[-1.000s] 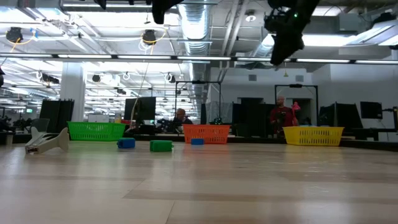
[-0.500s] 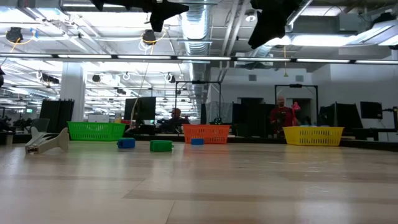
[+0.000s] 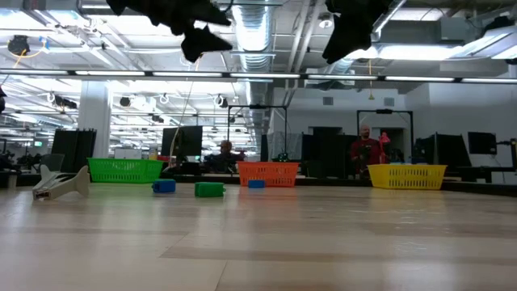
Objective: Pick and place Stapler, Stapler remover, tape
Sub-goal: Put the green stapler into the orange bin
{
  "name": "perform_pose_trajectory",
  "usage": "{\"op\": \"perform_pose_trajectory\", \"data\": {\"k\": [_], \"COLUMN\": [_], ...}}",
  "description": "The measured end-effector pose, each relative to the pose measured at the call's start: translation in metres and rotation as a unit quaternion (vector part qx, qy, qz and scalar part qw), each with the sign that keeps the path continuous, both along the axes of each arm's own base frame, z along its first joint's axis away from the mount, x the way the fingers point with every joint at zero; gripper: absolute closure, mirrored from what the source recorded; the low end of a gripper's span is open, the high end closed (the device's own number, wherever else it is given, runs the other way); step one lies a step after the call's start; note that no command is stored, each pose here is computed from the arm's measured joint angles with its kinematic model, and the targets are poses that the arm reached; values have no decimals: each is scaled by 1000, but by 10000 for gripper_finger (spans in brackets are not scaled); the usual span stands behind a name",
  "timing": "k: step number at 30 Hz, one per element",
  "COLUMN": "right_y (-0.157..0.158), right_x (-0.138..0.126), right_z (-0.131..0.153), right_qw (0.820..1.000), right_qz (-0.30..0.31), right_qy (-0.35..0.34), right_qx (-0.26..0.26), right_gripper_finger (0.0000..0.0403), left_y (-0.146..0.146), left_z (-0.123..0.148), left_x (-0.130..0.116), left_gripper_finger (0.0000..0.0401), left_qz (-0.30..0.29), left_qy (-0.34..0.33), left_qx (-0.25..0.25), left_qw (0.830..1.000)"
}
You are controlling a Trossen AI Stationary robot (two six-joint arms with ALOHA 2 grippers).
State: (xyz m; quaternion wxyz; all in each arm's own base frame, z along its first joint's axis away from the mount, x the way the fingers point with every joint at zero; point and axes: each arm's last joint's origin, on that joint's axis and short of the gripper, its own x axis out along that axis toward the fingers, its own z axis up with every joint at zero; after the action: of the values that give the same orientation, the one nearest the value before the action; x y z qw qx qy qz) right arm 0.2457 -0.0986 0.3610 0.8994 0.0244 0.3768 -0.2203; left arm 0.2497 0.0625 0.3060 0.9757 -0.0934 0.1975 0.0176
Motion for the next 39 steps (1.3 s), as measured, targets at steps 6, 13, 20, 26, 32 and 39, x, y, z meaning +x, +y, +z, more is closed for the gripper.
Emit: {"op": "perform_pose_trajectory", "data": {"k": [6, 13, 20, 26, 32, 39], "right_y": [0, 0, 3, 4, 4, 4], "right_x": [0, 0, 1, 2, 2, 2], "right_z": [0, 0, 0, 0, 0, 0], "right_qw": [1000, 1000, 1000, 999, 999, 999], "right_qz": [0, -1, 28, 39, 39, 39], "right_qy": [0, 0, -3, -6, -6, -6], "right_qx": [0, 2, 12, 20, 21, 21], "right_gripper_finger": [225, 227, 227, 229, 230, 230], "left_y": [-1, -1, -1, 3, 12, 29], "left_z": [-11, -29, -64, -82, -91, -92], "left_x": [-6, -12, -22, -30, -37, -46], "left_gripper_finger": [139, 141, 142, 143, 148, 164], "left_qz": [-17, -45, -53, -18, -22, -6], "left_qy": [64, 138, 201, 243, 253, 249], "left_qx": [36, 103, 116, 140, 126, 80], "left_qw": [997, 984, 971, 960, 959, 965]}}
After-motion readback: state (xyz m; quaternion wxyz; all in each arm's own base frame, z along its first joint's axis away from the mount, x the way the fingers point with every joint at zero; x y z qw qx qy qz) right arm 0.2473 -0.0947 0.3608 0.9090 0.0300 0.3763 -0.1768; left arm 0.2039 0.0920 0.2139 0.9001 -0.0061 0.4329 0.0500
